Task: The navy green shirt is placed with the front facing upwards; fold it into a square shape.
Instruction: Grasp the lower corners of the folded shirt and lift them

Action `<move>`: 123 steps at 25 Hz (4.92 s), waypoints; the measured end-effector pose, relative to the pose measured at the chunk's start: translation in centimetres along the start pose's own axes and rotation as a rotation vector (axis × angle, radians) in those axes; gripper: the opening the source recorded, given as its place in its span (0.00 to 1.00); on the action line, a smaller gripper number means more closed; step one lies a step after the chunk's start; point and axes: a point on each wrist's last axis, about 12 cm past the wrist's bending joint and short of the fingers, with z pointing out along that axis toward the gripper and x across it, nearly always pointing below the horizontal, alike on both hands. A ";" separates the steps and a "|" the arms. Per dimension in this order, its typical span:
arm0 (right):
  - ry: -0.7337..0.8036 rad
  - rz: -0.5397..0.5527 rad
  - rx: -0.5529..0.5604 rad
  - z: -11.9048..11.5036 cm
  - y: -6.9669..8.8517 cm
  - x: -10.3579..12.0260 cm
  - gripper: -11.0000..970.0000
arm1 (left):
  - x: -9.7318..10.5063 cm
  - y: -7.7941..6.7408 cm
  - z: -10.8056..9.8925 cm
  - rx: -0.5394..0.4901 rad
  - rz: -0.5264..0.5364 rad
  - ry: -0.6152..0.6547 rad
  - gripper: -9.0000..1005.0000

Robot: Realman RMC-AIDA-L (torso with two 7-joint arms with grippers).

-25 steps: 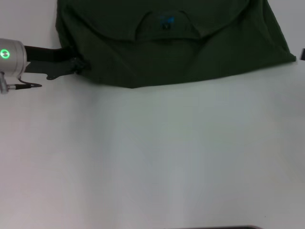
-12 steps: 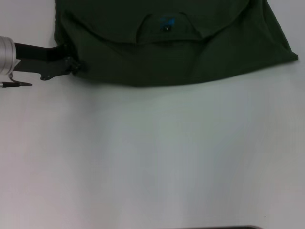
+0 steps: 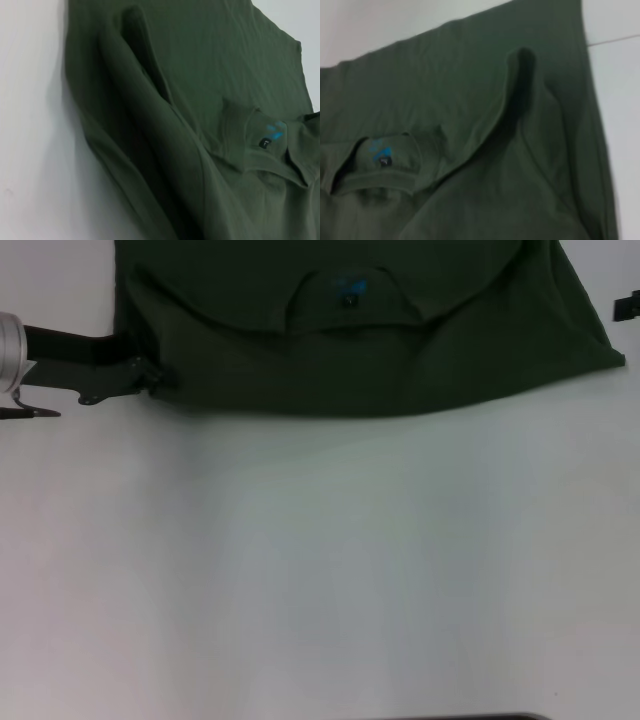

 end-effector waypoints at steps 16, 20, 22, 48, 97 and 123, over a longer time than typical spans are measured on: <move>0.025 -0.019 0.146 3.0 -0.2 0.7 0.68 | -0.1 -0.5 0.3 0.006 0.008 0.001 0.03; 0.018 -0.020 0.157 3.6 -0.2 1.0 0.68 | 0.0 -0.4 0.3 0.007 0.004 0.000 0.03; 0.015 -0.016 0.160 4.1 -0.1 1.1 0.68 | 0.0 -0.4 0.3 0.007 0.004 0.000 0.03; 0.015 -0.019 0.147 6.4 1.0 1.7 0.68 | 0.0 -0.3 0.4 0.005 0.003 -0.007 0.03; 0.353 -0.091 0.126 2.1 2.1 1.6 0.05 | 0.3 0.0 -2.9 -0.040 0.077 0.223 0.07; 0.535 -0.139 0.096 2.3 4.3 4.0 0.05 | 2.5 -0.5 -3.3 -0.090 0.308 0.283 0.15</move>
